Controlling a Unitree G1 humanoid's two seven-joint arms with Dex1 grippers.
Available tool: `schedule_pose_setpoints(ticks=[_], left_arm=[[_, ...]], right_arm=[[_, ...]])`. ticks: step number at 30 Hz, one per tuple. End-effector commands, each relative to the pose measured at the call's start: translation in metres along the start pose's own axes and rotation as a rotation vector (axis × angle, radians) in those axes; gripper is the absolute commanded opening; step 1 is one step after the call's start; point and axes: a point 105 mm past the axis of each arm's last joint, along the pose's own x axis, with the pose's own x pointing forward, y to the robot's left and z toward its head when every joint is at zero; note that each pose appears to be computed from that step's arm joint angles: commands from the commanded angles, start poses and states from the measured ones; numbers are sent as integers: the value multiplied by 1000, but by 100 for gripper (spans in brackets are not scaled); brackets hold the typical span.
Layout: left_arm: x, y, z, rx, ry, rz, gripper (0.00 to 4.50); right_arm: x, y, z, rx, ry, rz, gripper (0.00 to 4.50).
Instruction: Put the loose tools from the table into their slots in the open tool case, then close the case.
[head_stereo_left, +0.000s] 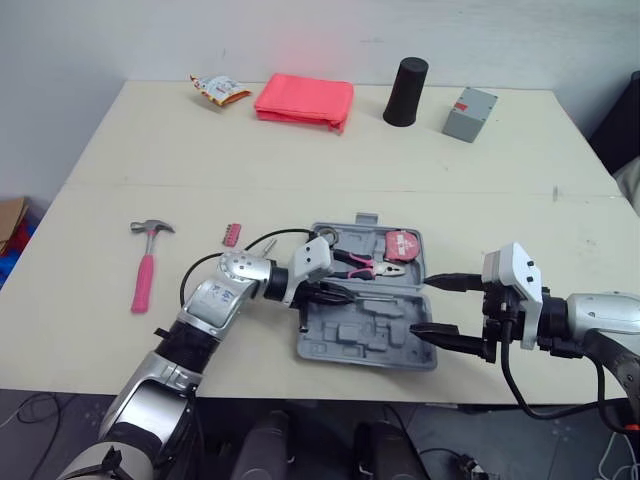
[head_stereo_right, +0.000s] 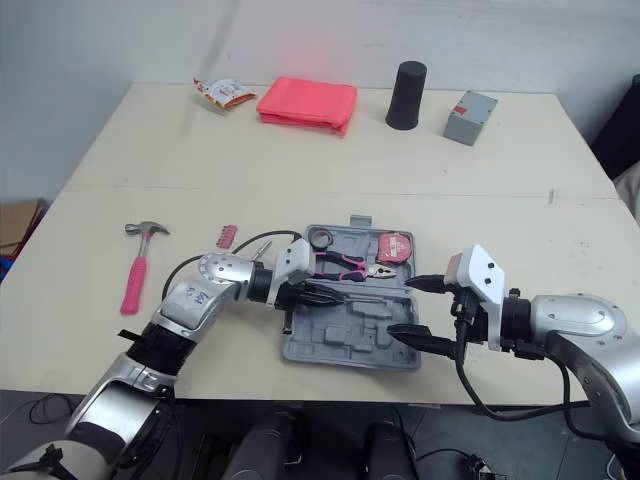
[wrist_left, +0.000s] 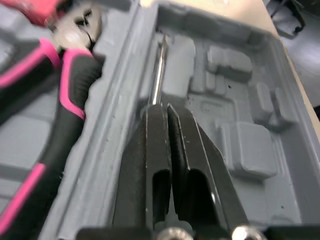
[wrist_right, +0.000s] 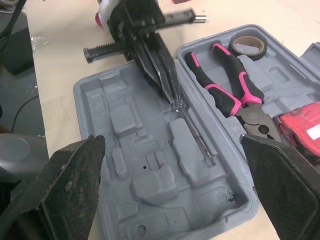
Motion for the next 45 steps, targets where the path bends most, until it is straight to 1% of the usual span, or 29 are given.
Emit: schedule_pose_setpoints(ticks=[1, 8, 11, 13, 15, 17, 18, 20, 21, 23, 25, 27, 30, 31, 33, 34, 35, 36, 37, 38, 39, 40, 41, 42, 45], left_arm=[[7, -3, -13, -11, 84, -22, 7], [10, 4, -26, -15, 154, 32, 7], [9, 1, -42, -11, 274, 20, 7], [8, 5, -59, -17, 386, 49, 7], [8, 9, -63, -1, 431, 72, 7], [13, 9, -46, 35, 358, 55, 7], [16, 7, -25, 38, 255, 30, 7], [14, 3, 11, 52, 94, 2, 7], [7, 3, 27, 85, 30, 13, 7], [-8, 4, 47, 118, -45, 39, 7], [-27, 5, 59, 120, -103, 80, 7], [-57, 9, 65, 78, -161, 168, 7], [-113, 8, 56, -38, -215, 310, 87], [-133, 3, 48, -80, -218, 361, 126], [-164, -10, 32, -144, -205, 458, 216], [-187, -18, 15, -195, -191, 547, 262], [-202, -25, 5, -228, -178, 607, 316], [-216, -33, -5, -265, -171, 668, 360], [-233, -42, -14, -321, -187, 746, 399], [-251, -52, -26, -379, -203, 841, 447], [-277, -68, -44, -446, -203, 962, 447], [-299, -87, -61, -491, -176, 1061, 447], [-311, -101, -70, -512, -150, 1117, 447], [-320, -116, -78, -529, -113, 1161, 447], [-339, -137, -90, -566, -71, 1270, 447]], right_arm=[[-1, 2, 7, -14, -20, 14, 450], [-2, 5, 7, -8, -18, 9, 450], [-3, 5, 6, -5, -18, 5, 450], [-3, 4, 6, -5, -21, -3, 450], [-3, 4, 6, -6, -24, -9, 450], [-3, 3, 7, -9, -28, -18, 450], [-3, 2, 7, -10, -30, -24, 450], [-3, 1, 6, -11, -29, -33, 450], [-5, 0, 7, -15, -30, -43, 450], [-9, -3, 8, -18, -35, -69, 450], [-16, -7, 10, -18, -40, -100, 450], [-28, -15, 8, -28, -29, -157, 450], [-51, -24, 1, 20, 3, -221, 450], [-60, -26, -2, 45, 11, -246, 450], [-77, -32, -10, 82, 26, -299, 450], [-90, -36, -17, 107, 47, -333, 450], [-99, -37, -22, 122, 62, -353, 450], [-108, -39, -28, 134, 82, -372, 450], [-118, -41, -35, 143, 107, -396, 450], [-127, -43, -39, 153, 125, -421, 450], [-138, -47, -44, 169, 138, -451, 450], [-148, -52, -49, 181, 152, -479, 450], [-155, -55, -51, 188, 159, -495, 450], [-162, -59, -56, 197, 173, -511, 450], [-179, -72, -65, 207, 200, -553, 450]])
